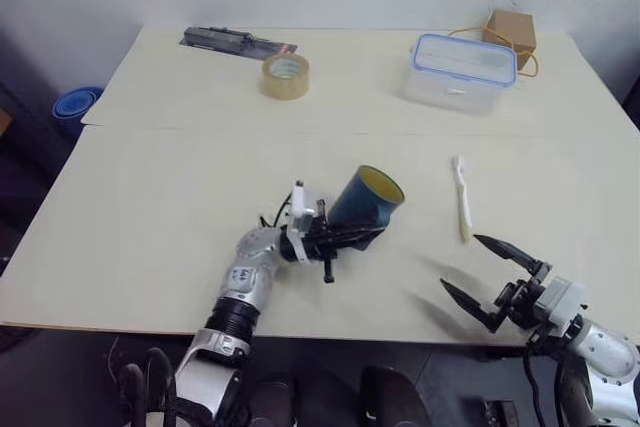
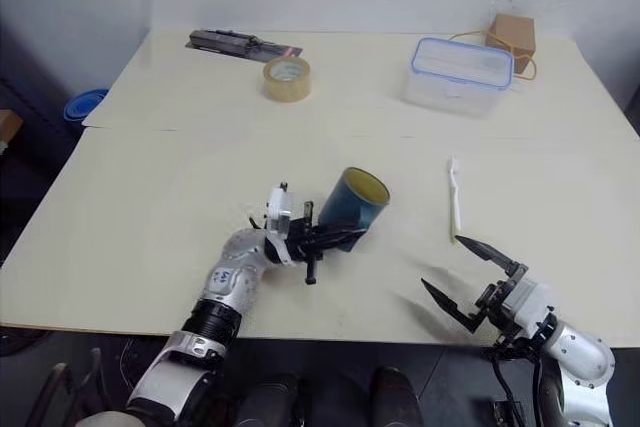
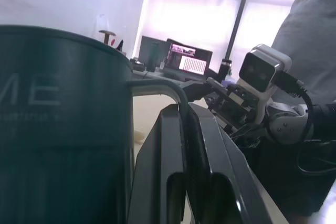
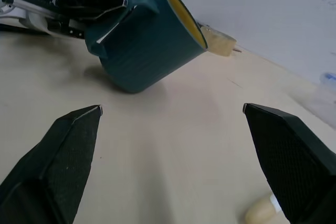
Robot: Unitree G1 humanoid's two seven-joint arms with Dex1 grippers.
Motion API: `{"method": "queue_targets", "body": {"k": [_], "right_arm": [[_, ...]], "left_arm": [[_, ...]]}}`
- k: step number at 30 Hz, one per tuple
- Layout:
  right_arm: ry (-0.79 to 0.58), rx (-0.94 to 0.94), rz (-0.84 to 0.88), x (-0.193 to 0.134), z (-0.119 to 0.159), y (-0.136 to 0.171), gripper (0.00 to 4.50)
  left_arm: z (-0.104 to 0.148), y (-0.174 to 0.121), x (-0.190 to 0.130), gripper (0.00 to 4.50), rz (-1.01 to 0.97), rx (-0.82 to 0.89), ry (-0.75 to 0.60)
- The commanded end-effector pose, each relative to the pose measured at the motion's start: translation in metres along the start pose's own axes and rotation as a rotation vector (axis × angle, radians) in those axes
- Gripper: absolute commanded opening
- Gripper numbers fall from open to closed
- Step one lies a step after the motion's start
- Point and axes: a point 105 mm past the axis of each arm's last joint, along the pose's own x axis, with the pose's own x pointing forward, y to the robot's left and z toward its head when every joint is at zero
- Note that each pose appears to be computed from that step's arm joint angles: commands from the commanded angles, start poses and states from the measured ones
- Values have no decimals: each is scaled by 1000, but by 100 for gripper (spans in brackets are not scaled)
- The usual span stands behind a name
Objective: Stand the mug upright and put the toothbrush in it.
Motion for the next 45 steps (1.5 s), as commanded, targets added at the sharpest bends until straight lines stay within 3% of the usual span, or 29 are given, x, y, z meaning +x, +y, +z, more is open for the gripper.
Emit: {"method": "queue_targets", "body": {"k": [1, 7, 11, 20, 25, 31, 33, 36, 38, 45], "right_arm": [[-9, -37, -18, 0, 10, -7, 450], [10, -15, -36, -5, 13, -10, 450], [76, 37, -82, -31, 11, -14, 450], [202, 63, -132, -65, 5, -8, 450], [298, 167, -171, -93, 5, -3, 450], [307, 202, -252, -81, 5, -23, 450], [313, 236, -261, -67, 5, -31, 450], [184, 291, -204, -29, 25, -37, 450], [169, 282, -138, -15, 30, -35, 450], [211, 245, 6, -17, 30, -24, 450]], "left_arm": [[1, 1, -4, 135, 21, 42, -6], [14, -7, -27, 321, 22, 132, 79], [27, -15, -61, 442, 39, 193, 174], [36, -25, -113, 447, 174, 166, 281], [59, -32, -163, 447, 323, 198, 360], [86, -40, -202, 447, 430, 235, 430], [89, -42, -205, 447, 431, 240, 444], [84, -50, -194, 447, 367, 244, 456], [80, -52, -186, 447, 332, 264, 456], [85, -54, -165, 447, 204, 345, 496]]}}
